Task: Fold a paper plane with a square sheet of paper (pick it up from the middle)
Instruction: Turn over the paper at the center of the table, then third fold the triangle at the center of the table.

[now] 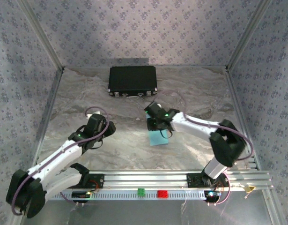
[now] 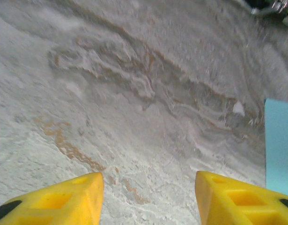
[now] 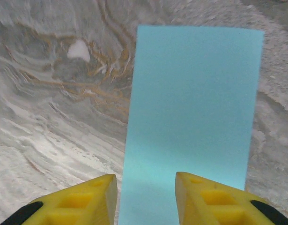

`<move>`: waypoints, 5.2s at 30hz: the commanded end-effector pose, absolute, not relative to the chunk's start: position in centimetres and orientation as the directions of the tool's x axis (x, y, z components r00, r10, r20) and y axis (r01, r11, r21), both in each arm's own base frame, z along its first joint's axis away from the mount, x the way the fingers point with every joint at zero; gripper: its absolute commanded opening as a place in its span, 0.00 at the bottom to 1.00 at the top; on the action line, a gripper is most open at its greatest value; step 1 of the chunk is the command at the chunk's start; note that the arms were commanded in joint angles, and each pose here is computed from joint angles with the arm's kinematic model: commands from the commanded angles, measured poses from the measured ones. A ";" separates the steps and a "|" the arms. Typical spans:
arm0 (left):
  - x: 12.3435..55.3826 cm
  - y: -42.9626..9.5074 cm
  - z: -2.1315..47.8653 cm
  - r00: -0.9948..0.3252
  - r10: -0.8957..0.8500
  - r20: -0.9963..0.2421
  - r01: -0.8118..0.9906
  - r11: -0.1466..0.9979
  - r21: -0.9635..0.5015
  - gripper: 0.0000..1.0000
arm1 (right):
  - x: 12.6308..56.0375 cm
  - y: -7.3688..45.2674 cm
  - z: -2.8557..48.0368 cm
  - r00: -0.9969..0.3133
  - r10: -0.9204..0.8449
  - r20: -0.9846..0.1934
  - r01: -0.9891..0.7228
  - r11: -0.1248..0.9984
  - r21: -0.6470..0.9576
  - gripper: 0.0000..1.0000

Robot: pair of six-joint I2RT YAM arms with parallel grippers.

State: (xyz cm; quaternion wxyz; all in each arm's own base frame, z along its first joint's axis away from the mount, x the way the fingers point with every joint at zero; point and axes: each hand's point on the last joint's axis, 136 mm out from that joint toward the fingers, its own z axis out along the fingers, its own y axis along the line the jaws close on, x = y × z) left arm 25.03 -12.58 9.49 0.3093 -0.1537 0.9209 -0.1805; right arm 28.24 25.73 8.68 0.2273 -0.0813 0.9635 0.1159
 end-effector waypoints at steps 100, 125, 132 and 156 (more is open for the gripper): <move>25.3 -33.8 5.5 -0.993 -0.062 -0.097 0.036 0.635 -0.772 0.00 | 25.6 19.8 4.7 -0.931 0.303 -0.204 0.053 0.665 0.745 0.36; 25.0 -31.7 6.5 -0.992 -0.102 -0.076 -0.007 0.637 -0.771 0.00 | 19.8 26.3 9.3 -0.284 -0.479 -0.830 -0.733 0.667 -0.134 0.60; 25.0 -31.6 6.4 -0.992 -0.106 -0.072 -0.012 0.635 -0.772 0.00 | 19.8 28.7 8.5 -0.159 -0.592 -0.790 -0.714 0.622 -0.322 0.59; 24.9 -31.6 6.4 -0.991 -0.112 -0.073 -0.015 0.633 -0.774 0.00 | 20.2 29.5 5.8 -0.107 -0.701 -0.705 -0.605 0.609 -0.514 0.35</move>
